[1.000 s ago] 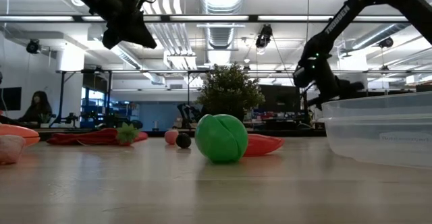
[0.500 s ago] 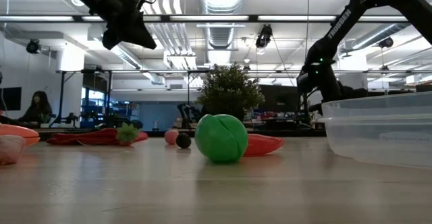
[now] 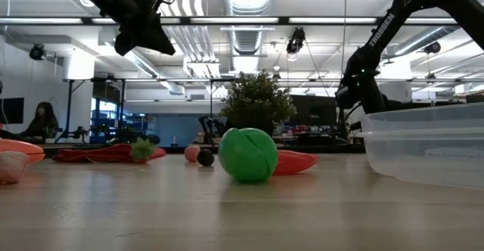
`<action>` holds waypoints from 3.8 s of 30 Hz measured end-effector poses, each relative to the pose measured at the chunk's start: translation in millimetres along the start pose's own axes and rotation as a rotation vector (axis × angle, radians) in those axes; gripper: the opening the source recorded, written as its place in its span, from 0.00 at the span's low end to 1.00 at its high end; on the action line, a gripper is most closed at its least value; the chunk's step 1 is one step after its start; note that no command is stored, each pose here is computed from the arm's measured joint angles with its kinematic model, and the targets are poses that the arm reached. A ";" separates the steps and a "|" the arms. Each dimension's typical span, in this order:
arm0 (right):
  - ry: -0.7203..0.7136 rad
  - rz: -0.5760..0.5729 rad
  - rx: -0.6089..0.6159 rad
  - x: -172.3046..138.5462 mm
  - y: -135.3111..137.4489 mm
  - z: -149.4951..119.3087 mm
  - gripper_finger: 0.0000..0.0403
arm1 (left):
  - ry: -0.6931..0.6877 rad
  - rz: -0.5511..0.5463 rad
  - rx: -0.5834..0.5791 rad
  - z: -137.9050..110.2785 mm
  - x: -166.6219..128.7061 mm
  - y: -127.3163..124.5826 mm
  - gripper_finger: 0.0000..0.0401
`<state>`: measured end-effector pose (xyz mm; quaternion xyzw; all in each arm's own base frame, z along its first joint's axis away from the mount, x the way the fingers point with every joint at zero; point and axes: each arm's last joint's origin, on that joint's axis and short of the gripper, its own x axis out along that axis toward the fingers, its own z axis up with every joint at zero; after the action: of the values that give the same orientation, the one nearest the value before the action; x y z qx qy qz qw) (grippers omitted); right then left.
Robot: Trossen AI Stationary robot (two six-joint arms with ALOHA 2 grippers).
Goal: Pick and placing Produce into tupperware
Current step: Put the top pink peach into the transparent bin
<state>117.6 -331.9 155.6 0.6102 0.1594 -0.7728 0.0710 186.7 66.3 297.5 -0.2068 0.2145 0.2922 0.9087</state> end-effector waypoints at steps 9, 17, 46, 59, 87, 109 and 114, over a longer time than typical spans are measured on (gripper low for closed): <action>-0.007 -0.007 -0.007 2.5 -1.5 -2.0 0.55 | 0.000 0.000 -0.001 0.0 0.0 0.0 0.00; -0.037 -0.012 0.037 5.1 -2.8 -1.5 0.54 | 0.000 -0.005 -0.002 0.1 -0.6 -0.1 0.00; -0.074 -0.052 -0.002 10.2 -10.6 -10.3 0.22 | -0.027 0.084 -0.050 0.7 0.3 11.8 0.00; -0.109 0.077 -0.149 -46.4 -44.8 -68.9 0.22 | 0.079 0.106 0.177 -12.1 2.0 17.5 0.00; 0.106 0.350 -1.035 -138.5 -343.0 -211.0 0.22 | 0.083 0.050 0.230 -44.2 -21.9 32.6 0.00; 0.041 0.247 -1.273 -66.5 -422.7 -284.3 0.21 | 0.112 -0.085 0.082 -43.0 -18.5 26.9 0.00; 0.015 0.247 -1.258 -59.3 -420.7 -283.2 0.22 | 0.107 -0.088 0.080 -42.6 -19.1 26.8 0.00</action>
<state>264.8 152.5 222.1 0.4709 0.5116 -0.5134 0.5029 144.6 56.4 265.5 -0.1950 0.2650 0.2320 0.9154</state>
